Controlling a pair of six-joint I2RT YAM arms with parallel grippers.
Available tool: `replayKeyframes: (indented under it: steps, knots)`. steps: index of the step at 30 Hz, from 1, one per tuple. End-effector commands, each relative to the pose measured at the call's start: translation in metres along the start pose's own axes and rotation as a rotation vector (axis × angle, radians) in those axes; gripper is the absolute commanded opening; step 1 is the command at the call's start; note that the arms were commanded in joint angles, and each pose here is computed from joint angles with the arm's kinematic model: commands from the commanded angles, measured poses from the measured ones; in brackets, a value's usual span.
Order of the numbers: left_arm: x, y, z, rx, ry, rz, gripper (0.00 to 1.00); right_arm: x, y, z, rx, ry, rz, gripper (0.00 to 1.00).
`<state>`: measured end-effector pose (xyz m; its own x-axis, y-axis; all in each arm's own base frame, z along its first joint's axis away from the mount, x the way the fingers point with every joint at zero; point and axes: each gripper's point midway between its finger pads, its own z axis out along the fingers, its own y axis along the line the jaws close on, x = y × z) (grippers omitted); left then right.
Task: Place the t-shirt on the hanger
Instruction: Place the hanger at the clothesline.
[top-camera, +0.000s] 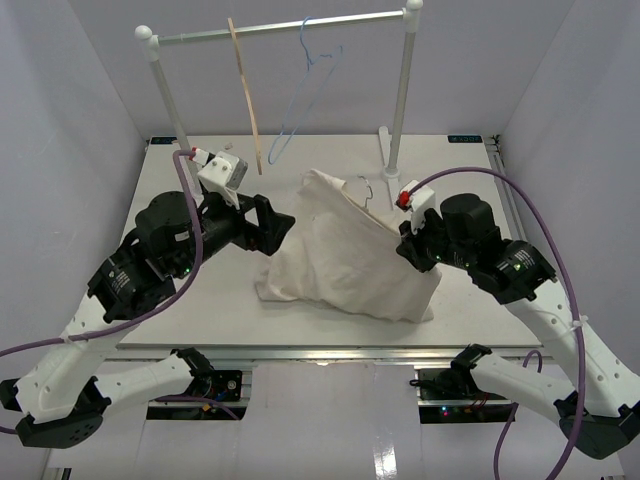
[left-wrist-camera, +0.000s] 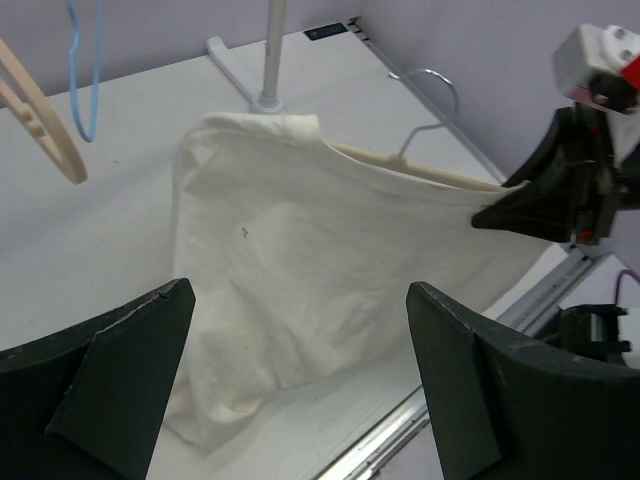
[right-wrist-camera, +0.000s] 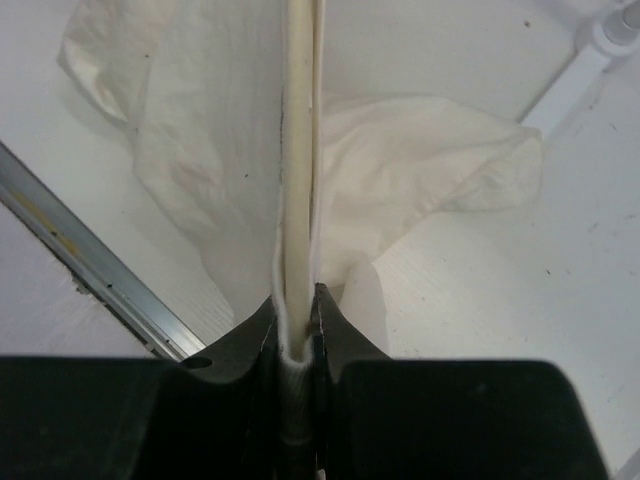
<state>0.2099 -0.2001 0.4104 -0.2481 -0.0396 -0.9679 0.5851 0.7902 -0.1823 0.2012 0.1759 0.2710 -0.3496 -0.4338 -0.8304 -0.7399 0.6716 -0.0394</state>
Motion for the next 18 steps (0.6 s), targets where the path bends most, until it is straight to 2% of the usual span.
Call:
replayKeyframes:
  steps: [1, 8, 12, 18]
  knots:
    - [0.01, -0.027, 0.005, 0.129, 0.004, -0.141, 0.98, -0.048, -0.044, -0.017, 0.258, -0.092, 0.119, 0.08]
    - [0.079, -0.023, 0.036, 0.111, 0.107, -0.21, 0.98, -0.115, -0.089, -0.02, 0.488, -0.154, 0.23, 0.08]
    - [0.096, -0.017, 0.04, 0.098, 0.079, -0.223, 0.98, -0.15, -0.109, -0.01, 0.571, -0.18, 0.237, 0.08]
    - [0.119, 0.003, 0.043, 0.029, -0.007, -0.282, 0.98, -0.205, -0.127, 0.013, 0.593, -0.262, 0.208, 0.08]
